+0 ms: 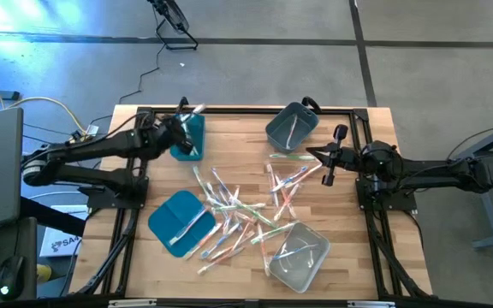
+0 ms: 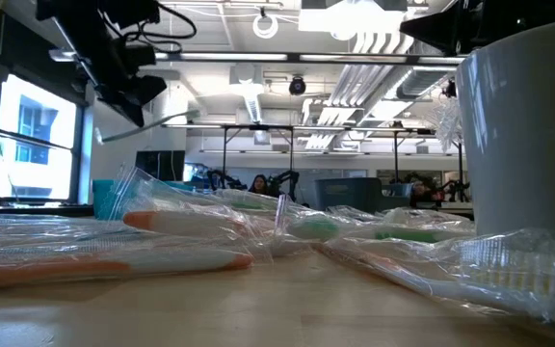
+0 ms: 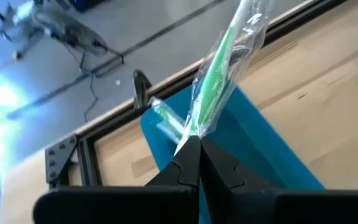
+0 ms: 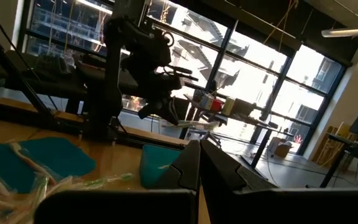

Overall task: Pick & Place Toothbrushes
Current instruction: Put the green toothbrush into the blue bin

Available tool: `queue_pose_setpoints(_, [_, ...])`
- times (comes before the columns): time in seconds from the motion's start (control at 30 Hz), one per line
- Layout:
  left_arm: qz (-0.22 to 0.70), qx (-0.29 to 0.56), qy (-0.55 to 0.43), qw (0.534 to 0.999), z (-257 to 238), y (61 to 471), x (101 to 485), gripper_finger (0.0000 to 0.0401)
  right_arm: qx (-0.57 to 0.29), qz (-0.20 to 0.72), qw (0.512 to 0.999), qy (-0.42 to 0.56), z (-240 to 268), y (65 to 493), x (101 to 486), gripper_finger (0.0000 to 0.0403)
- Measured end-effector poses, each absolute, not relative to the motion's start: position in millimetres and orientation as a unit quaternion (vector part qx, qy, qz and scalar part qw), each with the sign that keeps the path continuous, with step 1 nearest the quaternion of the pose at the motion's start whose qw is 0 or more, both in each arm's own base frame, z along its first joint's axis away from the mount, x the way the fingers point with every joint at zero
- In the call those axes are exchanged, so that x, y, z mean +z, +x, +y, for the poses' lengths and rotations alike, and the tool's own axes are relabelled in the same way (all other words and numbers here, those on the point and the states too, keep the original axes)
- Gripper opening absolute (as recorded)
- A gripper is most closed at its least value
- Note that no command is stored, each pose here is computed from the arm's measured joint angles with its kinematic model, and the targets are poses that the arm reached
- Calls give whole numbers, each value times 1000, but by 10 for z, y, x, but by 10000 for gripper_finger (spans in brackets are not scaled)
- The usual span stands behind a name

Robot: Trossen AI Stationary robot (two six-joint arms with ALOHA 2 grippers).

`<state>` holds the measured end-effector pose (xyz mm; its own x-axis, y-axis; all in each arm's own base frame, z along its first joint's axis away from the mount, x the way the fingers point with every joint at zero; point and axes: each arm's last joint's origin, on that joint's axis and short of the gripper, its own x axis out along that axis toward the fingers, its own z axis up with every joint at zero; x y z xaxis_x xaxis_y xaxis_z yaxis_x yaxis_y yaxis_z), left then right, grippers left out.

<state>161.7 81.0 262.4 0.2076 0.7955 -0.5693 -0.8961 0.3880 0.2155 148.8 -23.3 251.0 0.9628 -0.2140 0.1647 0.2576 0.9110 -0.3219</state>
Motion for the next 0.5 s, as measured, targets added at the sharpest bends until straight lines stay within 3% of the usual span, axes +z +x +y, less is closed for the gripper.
queue_pose_setpoints(0.13, [312, 550, -107, 767, 969, 1560, 2623, 0, -122, -63, 975, -173, -233, 1488, 2510, 3])
queue_pose_setpoints(0.37, [253, 505, -156, 811, 1200, 1561, 2503, 0, -122, -62, 975, -173, -233, 1488, 2509, 3])
queue_pose_setpoints(0.5, [240, 501, -194, 809, 1265, 1503, 2345, 0, -122, -62, 975, -173, -233, 1488, 2509, 3])
